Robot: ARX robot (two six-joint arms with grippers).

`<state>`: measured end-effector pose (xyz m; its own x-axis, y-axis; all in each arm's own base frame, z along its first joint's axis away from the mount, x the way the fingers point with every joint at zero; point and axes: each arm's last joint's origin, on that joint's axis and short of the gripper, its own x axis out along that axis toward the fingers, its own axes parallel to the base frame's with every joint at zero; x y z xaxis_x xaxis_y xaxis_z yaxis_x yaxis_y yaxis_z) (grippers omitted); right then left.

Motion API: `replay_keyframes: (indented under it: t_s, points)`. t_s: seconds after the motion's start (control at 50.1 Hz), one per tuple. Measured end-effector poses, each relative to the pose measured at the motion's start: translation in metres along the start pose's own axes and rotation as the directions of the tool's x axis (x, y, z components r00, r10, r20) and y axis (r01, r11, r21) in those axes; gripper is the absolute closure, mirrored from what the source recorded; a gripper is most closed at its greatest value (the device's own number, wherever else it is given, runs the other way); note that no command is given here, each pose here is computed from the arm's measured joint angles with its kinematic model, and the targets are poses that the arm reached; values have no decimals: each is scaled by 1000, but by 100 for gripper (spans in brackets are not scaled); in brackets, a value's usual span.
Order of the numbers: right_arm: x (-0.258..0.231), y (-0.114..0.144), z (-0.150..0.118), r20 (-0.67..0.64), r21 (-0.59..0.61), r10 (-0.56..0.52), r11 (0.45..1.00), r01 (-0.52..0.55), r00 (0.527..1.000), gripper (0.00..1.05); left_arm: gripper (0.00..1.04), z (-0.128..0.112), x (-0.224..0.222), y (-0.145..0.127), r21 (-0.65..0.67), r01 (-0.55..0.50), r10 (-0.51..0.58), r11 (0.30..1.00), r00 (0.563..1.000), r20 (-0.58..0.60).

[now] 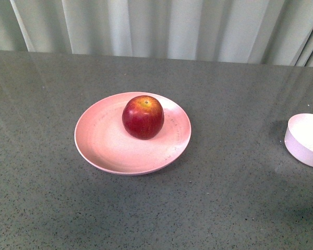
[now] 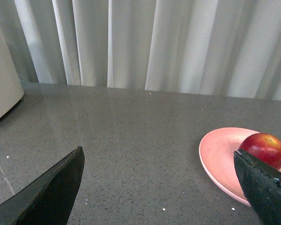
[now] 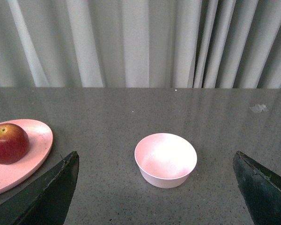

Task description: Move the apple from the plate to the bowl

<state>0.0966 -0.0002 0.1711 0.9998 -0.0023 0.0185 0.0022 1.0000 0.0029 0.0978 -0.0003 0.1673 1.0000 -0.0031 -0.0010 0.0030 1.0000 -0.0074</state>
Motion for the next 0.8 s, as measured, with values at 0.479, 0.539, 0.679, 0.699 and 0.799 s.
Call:
replay_keyframes:
  t_s: [0.479,0.539,0.679,0.699,0.799]
  points:
    - [0,0,0,0,0,0,1000,0,1000,9,9,0,0,0,0,0,0,1000,1000,0]
    - [0,0,0,0,0,0,1000,0,1000,9,9,0,0,0,0,0,0,1000,1000,0]
    - [0,0,0,0,0,0,1000,0,1000,9,9,0,0,0,0,0,0,1000,1000,0]
    - [0,0,0,0,0,0,1000,0,1000,9,9,0,0,0,0,0,0,1000,1000,0]
    - [0,0,0,0,0,0,1000,0,1000,9,9,0,0,0,0,0,0,1000,1000,0]
